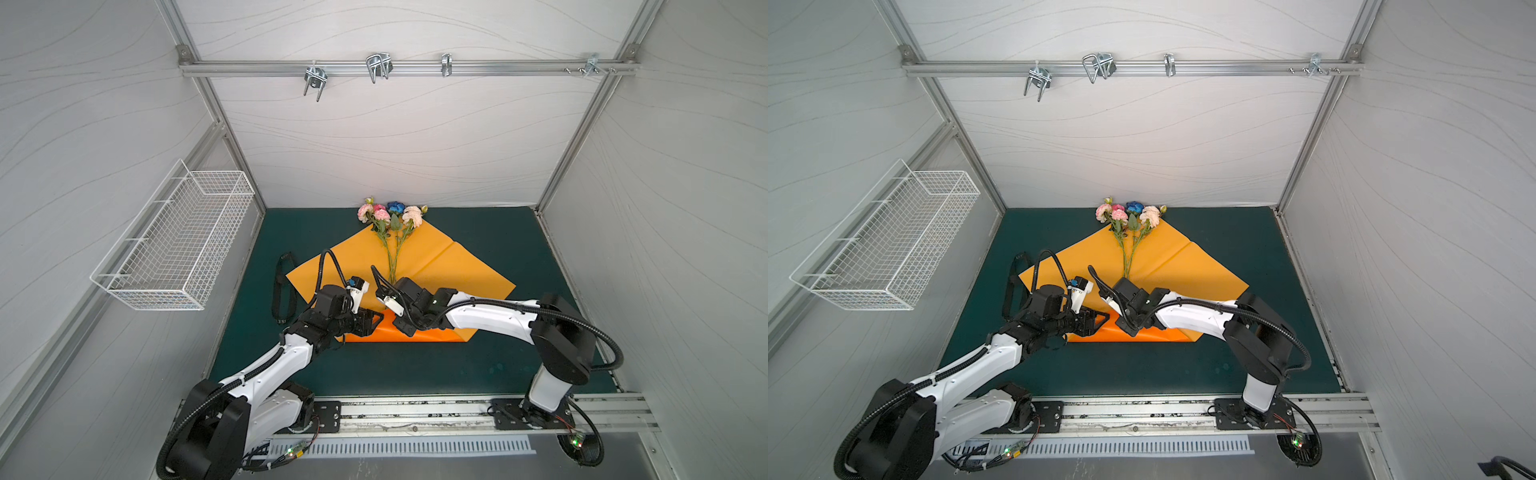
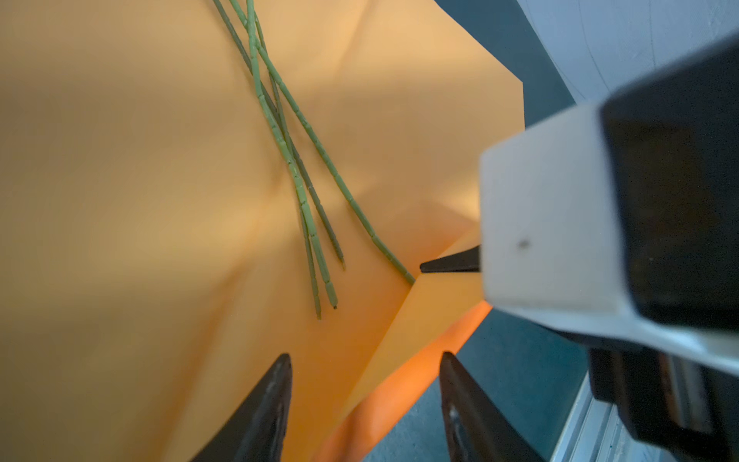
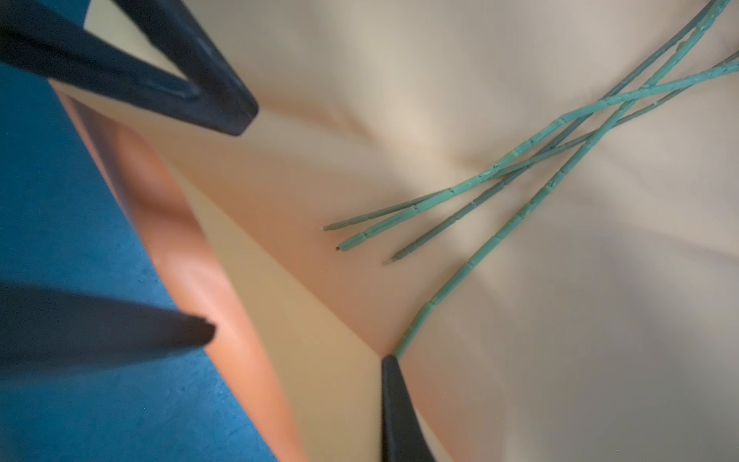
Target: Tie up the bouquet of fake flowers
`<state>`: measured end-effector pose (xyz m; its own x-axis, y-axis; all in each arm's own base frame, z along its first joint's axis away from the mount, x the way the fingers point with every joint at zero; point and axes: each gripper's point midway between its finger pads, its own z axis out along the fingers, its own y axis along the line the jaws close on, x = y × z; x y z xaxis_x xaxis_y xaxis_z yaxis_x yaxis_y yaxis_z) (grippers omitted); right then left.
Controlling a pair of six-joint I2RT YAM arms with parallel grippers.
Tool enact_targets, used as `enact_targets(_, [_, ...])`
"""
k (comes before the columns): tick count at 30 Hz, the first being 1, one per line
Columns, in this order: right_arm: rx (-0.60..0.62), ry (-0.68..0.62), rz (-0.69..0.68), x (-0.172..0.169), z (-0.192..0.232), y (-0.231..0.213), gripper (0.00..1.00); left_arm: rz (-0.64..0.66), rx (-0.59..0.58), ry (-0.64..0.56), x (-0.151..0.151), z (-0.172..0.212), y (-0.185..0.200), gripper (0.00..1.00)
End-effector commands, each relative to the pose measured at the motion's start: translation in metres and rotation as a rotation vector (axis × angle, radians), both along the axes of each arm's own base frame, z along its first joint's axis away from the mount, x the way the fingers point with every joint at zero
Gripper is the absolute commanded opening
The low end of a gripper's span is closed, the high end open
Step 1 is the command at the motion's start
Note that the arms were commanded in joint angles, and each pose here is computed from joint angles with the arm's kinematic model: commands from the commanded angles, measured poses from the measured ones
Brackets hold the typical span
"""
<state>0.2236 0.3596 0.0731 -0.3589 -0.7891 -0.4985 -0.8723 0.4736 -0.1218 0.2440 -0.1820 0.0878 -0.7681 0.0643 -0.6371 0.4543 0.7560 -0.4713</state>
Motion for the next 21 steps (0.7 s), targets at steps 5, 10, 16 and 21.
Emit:
enact_targets(5, [-0.004, 0.032, -0.01, 0.0, -0.003, -0.002, 0.15, -0.033, 0.0, 0.012, 0.018, 0.007, -0.013, 0.32])
enact_targets(10, [-0.006, 0.051, -0.039, -0.001, -0.006, -0.005, 0.26, -0.02, 0.016, 0.057, 0.025, -0.003, -0.014, 0.0])
enact_targets(16, [-0.01, 0.064, -0.117, 0.002, -0.005, -0.017, 0.37, 0.016, 0.014, 0.082, 0.033, -0.009, -0.015, 0.0])
enact_targets(21, [-0.025, 0.049, -0.257, 0.011, 0.006, -0.037, 0.47, 0.026, 0.017, 0.12, 0.04, -0.017, -0.018, 0.0])
